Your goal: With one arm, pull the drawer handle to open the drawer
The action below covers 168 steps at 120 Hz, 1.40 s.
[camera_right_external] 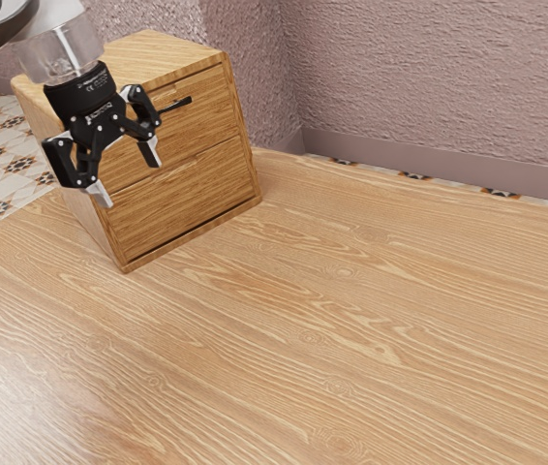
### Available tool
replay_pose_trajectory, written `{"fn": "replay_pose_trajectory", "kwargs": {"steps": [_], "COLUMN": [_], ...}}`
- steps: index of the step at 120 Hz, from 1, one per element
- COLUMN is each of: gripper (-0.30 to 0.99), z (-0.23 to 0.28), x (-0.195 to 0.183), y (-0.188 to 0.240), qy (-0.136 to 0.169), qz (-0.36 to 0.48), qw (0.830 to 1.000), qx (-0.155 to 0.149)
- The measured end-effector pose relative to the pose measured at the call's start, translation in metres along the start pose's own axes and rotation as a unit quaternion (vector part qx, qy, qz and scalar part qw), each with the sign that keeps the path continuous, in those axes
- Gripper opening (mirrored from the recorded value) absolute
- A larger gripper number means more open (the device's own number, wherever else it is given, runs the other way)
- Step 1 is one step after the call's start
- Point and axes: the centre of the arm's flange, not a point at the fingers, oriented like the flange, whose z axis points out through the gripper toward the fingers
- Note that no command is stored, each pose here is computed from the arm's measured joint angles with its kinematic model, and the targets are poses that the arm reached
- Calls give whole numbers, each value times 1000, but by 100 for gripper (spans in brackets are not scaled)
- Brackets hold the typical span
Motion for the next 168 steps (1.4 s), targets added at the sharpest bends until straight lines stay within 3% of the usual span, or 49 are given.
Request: {"fn": "replay_pose_trajectory", "kwargs": {"steps": [22, 38, 64, 78, 96, 115, 123, 129, 136, 142, 148, 159, 168], "gripper": [67, 67, 67, 66, 66, 66, 66, 66, 66, 66, 66, 66, 65], "z": [-9, -97, -51, -36, -62, -46, -46, -55, -75, -91, -84, -65, -50], "x": [3, -4, 55, 65, 119, 66, 74, 91, 100, 107, 76, 57, 29], "y": [-3, -36, 32, 56, 22, 44, 42, 29, -2, -27, -20, -3, 18], "qy": [2, 38, 54, 52, 35, 63, 48, 53, 82, 133, 154, 135, 152], "qz": [-3, -3, -10, 7, -31, -9, -17, -38, -75, -129, -135, -162, -206], "qw": [1000, 994, 990, 987, 980, 981, 981, 979, 973, 961, 959, 959, 947], "qx": [-8, -102, -130, -151, -192, -182, -188, -193, -200, -203, -197, -192, -193]}}
